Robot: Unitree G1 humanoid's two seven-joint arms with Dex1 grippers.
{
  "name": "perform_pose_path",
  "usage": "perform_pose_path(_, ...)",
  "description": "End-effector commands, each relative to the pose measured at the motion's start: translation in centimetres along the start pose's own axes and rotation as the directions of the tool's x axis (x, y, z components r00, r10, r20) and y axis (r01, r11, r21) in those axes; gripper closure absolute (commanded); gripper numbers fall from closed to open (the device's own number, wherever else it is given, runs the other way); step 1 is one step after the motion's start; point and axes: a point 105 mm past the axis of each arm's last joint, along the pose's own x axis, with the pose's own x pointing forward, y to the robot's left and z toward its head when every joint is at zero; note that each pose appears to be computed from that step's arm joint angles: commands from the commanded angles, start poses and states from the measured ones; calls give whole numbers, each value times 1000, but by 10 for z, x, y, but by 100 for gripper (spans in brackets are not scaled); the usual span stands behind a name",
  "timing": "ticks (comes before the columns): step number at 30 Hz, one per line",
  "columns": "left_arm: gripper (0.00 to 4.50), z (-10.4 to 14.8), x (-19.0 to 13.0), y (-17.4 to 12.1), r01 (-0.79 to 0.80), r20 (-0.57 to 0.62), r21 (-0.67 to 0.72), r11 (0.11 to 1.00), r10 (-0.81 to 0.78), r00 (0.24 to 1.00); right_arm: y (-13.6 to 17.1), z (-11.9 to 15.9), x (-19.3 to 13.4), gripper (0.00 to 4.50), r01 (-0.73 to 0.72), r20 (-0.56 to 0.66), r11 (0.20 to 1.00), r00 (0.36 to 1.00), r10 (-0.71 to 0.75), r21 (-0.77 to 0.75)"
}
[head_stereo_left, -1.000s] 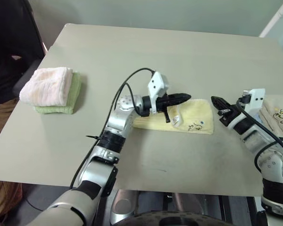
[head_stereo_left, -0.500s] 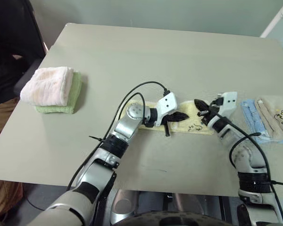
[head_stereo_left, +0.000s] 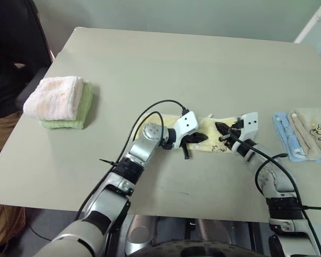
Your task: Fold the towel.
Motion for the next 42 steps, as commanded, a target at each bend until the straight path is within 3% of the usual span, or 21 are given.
perform_pose_path(1, 450, 10, -13, -3, 51, 20, 42, 998, -52, 998, 6, 19, -17, 448, -86, 32, 996, 996, 85, 33)
perform_pose_path(4, 450, 30, -26, 3, 47, 120, 56, 997, -53, 991, 23, 31, -33, 448, -224, 25, 969, 975, 222, 102)
perform_pose_path(7, 450, 63, -38, 12, 19, 295, 17, 1000, -23, 955, 35, 51, -44, 448, -295, 61, 953, 955, 291, 62)
perform_pose_path(9, 450, 78, -50, 10, 34, 390, 56, 998, -53, 919, 37, 64, -48, 413, -304, 93, 952, 949, 300, 35)
perform_pose_path(11, 450, 79, -65, 12, 74, 406, 16, 997, -74, 911, 42, 73, -53, 366, -331, 98, 943, 939, 330, 0)
perform_pose_path(14, 388, 80, -89, 20, 91, 433, -85, 992, -46, 900, 53, 81, -61, 262, -391, 82, 919, 916, 393, -40)
perform_pose_path(21, 139, 53, -151, 23, 36, 336, -248, 968, 52, 940, 69, 83, -68, 14, -498, -28, 859, 867, 498, -123)
perform_pose_path(22, 103, 50, -160, 23, 19, 328, -278, 960, 76, 942, 71, 83, -68, 0, -512, -40, 849, 858, 511, -128)
perform_pose_path(25, 5, 42, -183, 21, -9, 301, -336, 942, 117, 946, 76, 81, -69, 0, -543, -77, 828, 840, 538, -138)
perform_pose_path(30, 5, 13, -222, 23, -175, 167, -453, 874, 276, 946, 71, 69, -65, 0, -554, -183, 807, 832, 524, -204)
perform_pose_path(36, 5, 11, -230, 29, -251, 144, -546, 800, 384, 912, 62, 66, -56, 0, -518, -196, 831, 853, 484, -202)
perform_pose_path(39, 5, 0, -248, 26, -255, 76, -753, 607, 465, 882, 68, 66, -47, 0, -538, -188, 823, 841, 508, -183)
perform_pose_path(42, 5, -21, -251, 16, -320, -109, -839, 440, 441, 891, 64, 69, -42, 0, -526, -174, 834, 848, 500, -169)
